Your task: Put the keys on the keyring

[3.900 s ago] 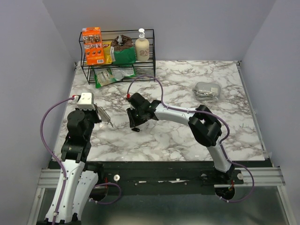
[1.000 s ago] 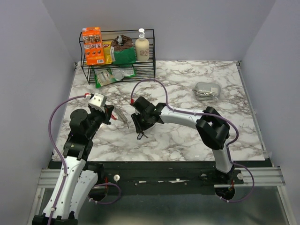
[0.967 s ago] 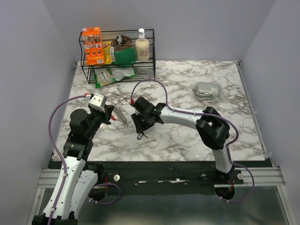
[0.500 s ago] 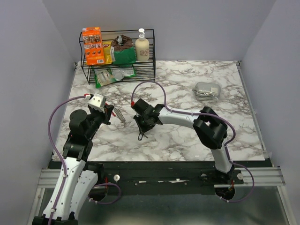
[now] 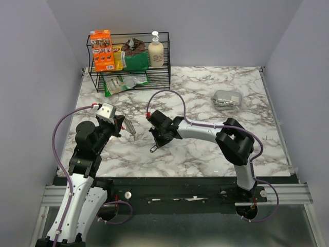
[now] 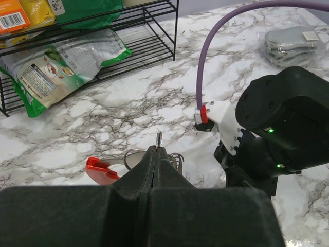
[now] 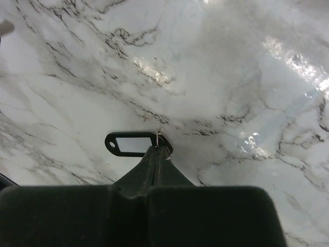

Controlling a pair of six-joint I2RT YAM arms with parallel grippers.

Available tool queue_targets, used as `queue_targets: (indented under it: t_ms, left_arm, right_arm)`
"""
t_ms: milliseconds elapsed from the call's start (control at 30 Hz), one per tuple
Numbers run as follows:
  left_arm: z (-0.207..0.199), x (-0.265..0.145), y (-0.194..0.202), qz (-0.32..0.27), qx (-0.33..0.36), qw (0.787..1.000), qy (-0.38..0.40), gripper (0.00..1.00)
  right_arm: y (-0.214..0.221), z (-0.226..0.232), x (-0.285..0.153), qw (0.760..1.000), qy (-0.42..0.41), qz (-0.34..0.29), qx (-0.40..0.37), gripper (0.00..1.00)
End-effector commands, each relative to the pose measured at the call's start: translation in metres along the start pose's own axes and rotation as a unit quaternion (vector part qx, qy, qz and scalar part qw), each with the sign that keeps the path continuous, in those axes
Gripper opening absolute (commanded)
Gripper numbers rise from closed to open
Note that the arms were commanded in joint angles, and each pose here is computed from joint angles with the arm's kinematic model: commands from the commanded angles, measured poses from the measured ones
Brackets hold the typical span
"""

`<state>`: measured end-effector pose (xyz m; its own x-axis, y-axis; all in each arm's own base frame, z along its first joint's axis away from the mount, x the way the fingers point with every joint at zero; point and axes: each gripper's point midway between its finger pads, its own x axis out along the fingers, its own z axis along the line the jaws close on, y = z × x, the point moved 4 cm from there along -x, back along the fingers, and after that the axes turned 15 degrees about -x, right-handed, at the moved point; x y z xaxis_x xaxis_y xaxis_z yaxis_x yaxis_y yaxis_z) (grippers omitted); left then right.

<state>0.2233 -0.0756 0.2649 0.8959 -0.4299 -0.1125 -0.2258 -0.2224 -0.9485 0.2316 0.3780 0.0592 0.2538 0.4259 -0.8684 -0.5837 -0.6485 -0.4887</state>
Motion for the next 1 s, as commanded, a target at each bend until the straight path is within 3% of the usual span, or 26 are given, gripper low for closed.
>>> queue_targets:
  t_ms: [0,433,767,967]
  left_arm:
    - [-0.002,-0.002,-0.005,-0.016,0.009,1.0,0.005,0.0]
    - [-0.023,-0.001,-0.003,-0.008,0.011,0.997,0.082,0.0]
    - [-0.055,-0.001,0.011,0.028,0.025,0.984,0.175,0.0]
    - [-0.077,-0.004,0.023,0.055,0.036,0.97,0.236,0.0]
  right_arm:
    - [-0.009,-0.005,-0.021,0.998,0.027,-0.044,-0.025,0.0]
    - [-0.005,-0.008,-0.071,0.989,0.023,-0.137,-0.051,0.0]
    - [-0.017,0.002,-0.138,0.961,-0.016,-0.262,-0.089,0.01]
    - [-0.011,0.005,-0.167,0.943,-0.039,-0.3,-0.142,0.0]
